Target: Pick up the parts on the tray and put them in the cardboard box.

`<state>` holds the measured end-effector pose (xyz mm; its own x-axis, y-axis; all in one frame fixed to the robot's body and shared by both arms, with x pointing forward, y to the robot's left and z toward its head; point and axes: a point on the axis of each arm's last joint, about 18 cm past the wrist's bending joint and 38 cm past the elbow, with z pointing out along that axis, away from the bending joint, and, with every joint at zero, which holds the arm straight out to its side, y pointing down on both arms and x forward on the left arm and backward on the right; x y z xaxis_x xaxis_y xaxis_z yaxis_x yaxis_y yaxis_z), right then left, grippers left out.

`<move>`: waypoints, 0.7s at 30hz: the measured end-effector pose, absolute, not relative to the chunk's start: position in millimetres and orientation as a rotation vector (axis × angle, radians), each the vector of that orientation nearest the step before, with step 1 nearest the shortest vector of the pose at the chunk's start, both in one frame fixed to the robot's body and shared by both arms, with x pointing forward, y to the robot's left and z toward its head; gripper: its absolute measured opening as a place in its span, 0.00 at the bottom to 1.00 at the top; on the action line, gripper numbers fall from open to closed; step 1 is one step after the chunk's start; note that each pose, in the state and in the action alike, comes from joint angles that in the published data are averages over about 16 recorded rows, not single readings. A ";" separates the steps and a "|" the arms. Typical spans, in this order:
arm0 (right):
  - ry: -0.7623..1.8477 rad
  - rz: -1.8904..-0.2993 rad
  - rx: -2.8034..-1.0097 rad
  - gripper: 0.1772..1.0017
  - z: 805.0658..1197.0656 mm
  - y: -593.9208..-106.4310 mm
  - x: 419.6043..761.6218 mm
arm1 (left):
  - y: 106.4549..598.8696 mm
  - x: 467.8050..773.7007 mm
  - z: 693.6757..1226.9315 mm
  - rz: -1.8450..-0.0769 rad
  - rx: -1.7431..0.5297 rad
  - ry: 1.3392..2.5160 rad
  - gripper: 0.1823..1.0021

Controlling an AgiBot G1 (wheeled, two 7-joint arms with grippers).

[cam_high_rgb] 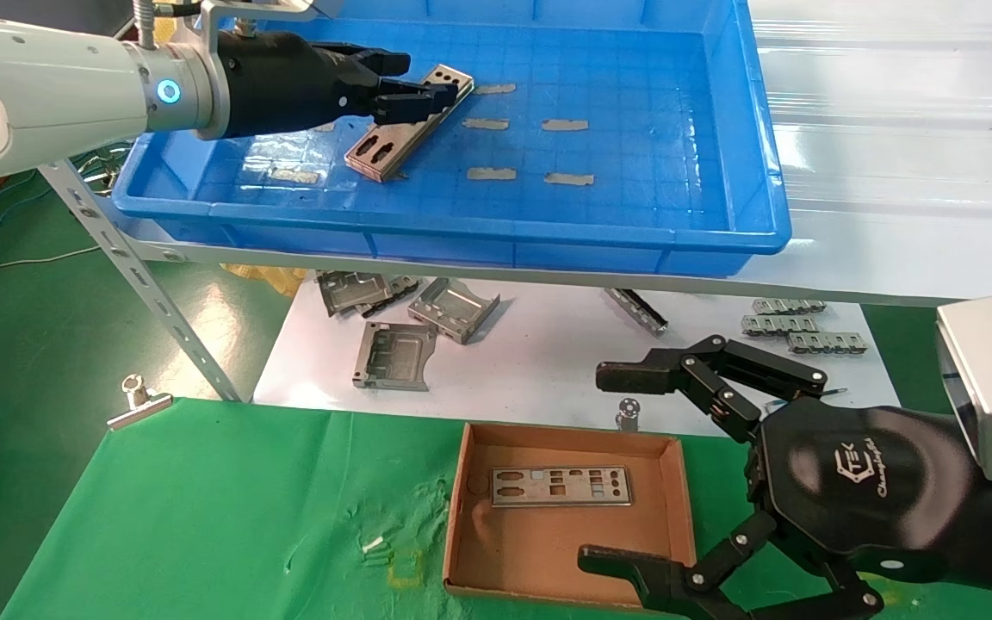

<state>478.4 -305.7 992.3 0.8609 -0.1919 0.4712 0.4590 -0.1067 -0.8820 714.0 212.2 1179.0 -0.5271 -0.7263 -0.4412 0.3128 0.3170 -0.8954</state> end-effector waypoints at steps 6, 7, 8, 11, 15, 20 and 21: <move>-0.215 -0.556 -1.588 1.00 992.3 -305.7 478.4 | 211.5 713.0 1177.8 -1.380 -0.366 1.653 0.62; -0.215 -0.556 -1.588 1.00 992.3 -305.7 478.4 | 211.5 712.9 1177.5 -1.379 -0.365 1.655 0.63; -0.215 -0.556 -1.588 1.00 992.3 -305.7 478.4 | 211.6 712.9 1177.2 -1.378 -0.364 1.656 0.63; -0.215 -0.556 -1.588 1.00 992.3 -305.7 478.4 | 211.9 712.7 1176.2 -1.376 -0.364 1.662 0.66; -0.215 -0.556 -1.588 1.00 992.3 -305.7 478.4 | 212.2 712.6 1174.9 -1.375 -0.367 1.669 0.73; -0.215 -0.556 -1.588 1.00 992.3 -305.7 478.4 | 212.2 712.7 1173.6 -1.377 -0.371 1.674 0.79; -0.215 -0.556 -1.588 1.00 992.3 -305.7 478.4 | 212.2 712.7 1173.3 -1.377 -0.371 1.675 0.81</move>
